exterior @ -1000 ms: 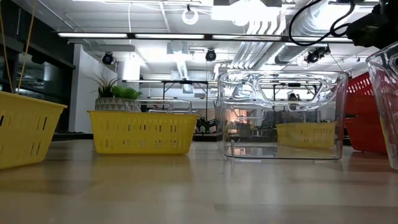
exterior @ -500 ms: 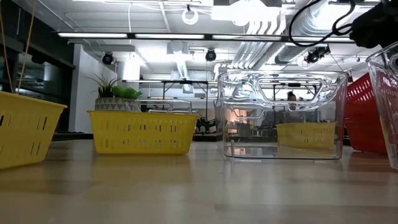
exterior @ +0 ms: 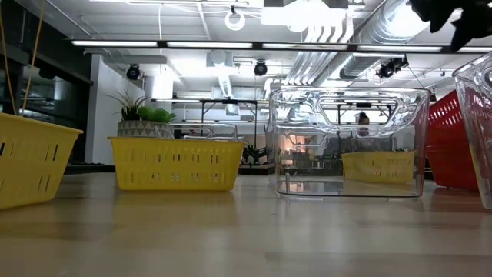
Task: Stack baskets by color
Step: Stack the left red bin on the stacked red bin
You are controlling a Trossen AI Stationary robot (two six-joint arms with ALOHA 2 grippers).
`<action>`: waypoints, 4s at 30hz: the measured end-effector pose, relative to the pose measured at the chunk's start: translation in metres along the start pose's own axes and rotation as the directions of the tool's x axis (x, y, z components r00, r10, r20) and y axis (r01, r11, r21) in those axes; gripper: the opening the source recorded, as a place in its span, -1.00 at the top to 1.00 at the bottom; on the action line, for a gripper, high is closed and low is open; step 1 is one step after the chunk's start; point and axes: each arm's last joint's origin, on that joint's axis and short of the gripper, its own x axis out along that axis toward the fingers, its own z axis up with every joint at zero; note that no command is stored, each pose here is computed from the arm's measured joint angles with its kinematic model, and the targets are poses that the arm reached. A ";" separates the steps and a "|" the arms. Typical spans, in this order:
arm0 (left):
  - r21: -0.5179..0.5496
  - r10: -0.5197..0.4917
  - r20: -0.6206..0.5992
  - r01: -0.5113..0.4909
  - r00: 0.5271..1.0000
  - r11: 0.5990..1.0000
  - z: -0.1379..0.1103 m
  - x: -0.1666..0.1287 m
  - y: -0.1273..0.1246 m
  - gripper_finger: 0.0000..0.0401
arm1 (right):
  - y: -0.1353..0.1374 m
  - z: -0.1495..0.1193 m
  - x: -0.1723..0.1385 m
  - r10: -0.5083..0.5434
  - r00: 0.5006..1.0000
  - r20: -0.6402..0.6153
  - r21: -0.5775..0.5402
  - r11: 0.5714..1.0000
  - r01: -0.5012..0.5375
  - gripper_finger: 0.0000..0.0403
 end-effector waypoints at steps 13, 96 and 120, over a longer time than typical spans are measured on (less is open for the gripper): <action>-0.004 -0.002 -0.002 0.002 1.000 1.000 0.000 0.000 0.000 0.08 | 0.029 -0.066 0.059 -0.396 0.848 -0.353 -0.275 0.910 0.311 -0.02; -0.008 0.000 0.000 0.000 1.000 1.000 0.000 0.000 0.000 0.08 | 0.049 -0.122 0.136 -0.804 0.595 0.021 -0.856 0.293 0.426 1.00; -0.008 0.000 0.000 0.000 1.000 1.000 0.000 0.000 0.000 0.08 | 0.058 -0.124 0.135 -0.647 0.759 0.080 -0.847 0.358 0.394 1.00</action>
